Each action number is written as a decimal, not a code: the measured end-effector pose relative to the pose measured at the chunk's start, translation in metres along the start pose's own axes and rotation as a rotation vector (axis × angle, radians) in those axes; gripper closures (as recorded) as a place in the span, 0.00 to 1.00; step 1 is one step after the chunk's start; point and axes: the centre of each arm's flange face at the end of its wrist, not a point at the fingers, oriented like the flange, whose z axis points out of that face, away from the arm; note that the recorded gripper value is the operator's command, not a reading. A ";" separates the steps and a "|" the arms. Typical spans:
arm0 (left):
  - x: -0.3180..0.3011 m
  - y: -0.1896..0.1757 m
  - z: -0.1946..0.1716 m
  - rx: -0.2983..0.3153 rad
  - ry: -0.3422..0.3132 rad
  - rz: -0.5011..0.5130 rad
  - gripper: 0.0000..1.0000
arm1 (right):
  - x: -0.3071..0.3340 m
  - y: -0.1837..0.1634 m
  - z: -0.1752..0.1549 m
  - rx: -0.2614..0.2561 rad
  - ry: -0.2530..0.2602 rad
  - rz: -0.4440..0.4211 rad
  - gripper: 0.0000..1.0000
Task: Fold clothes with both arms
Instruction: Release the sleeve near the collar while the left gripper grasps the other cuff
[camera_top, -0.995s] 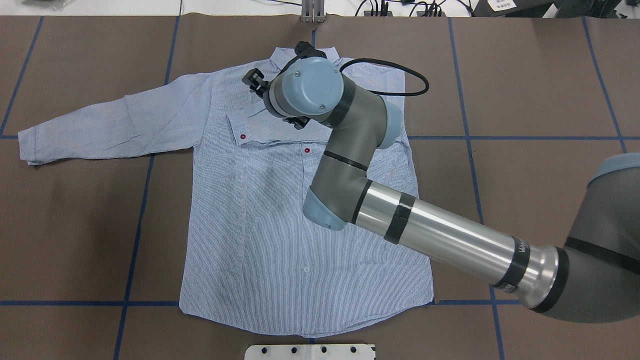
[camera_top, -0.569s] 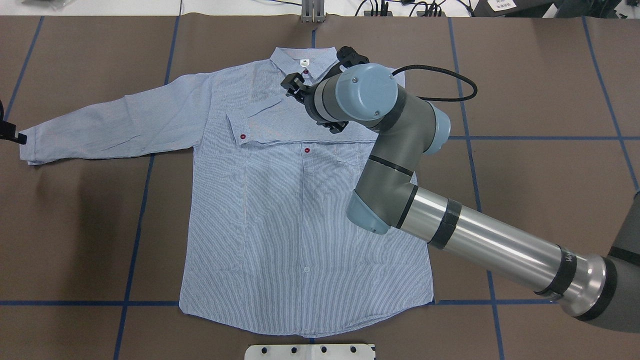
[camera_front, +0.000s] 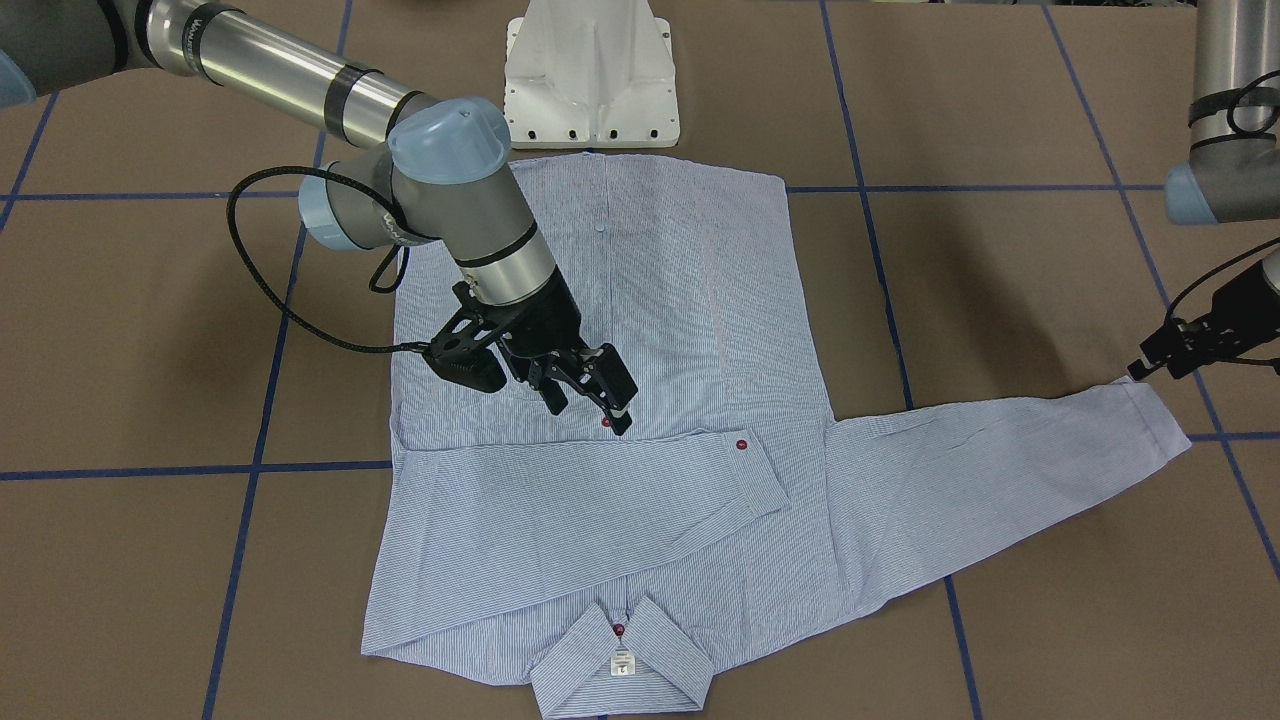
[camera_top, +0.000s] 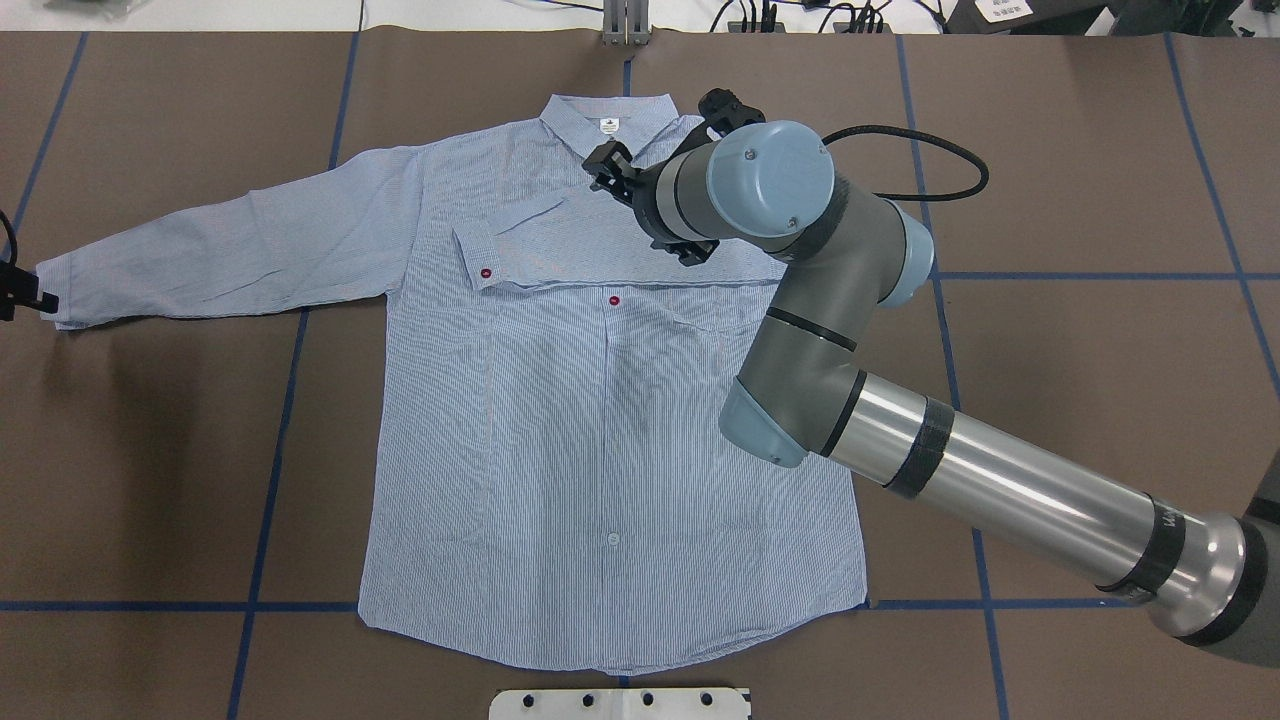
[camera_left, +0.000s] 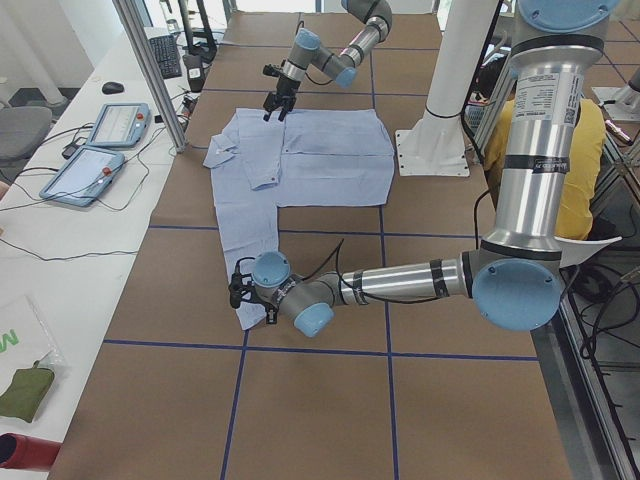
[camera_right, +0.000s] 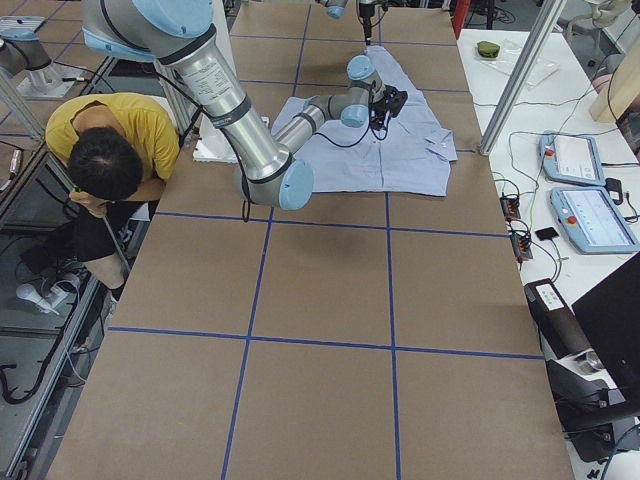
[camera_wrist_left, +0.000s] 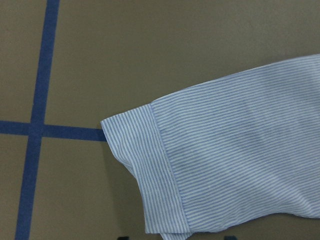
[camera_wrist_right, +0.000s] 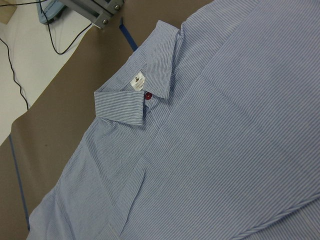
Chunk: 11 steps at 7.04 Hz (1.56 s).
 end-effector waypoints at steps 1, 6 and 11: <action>0.002 -0.003 0.003 -0.002 -0.001 0.001 0.39 | 0.002 -0.001 0.001 0.001 0.003 0.000 0.00; 0.007 -0.014 0.021 -0.021 -0.008 0.005 0.41 | 0.004 -0.002 0.001 0.004 0.004 -0.001 0.00; -0.003 -0.009 0.025 -0.025 -0.008 0.004 0.85 | 0.001 -0.001 0.000 0.002 0.000 0.001 0.00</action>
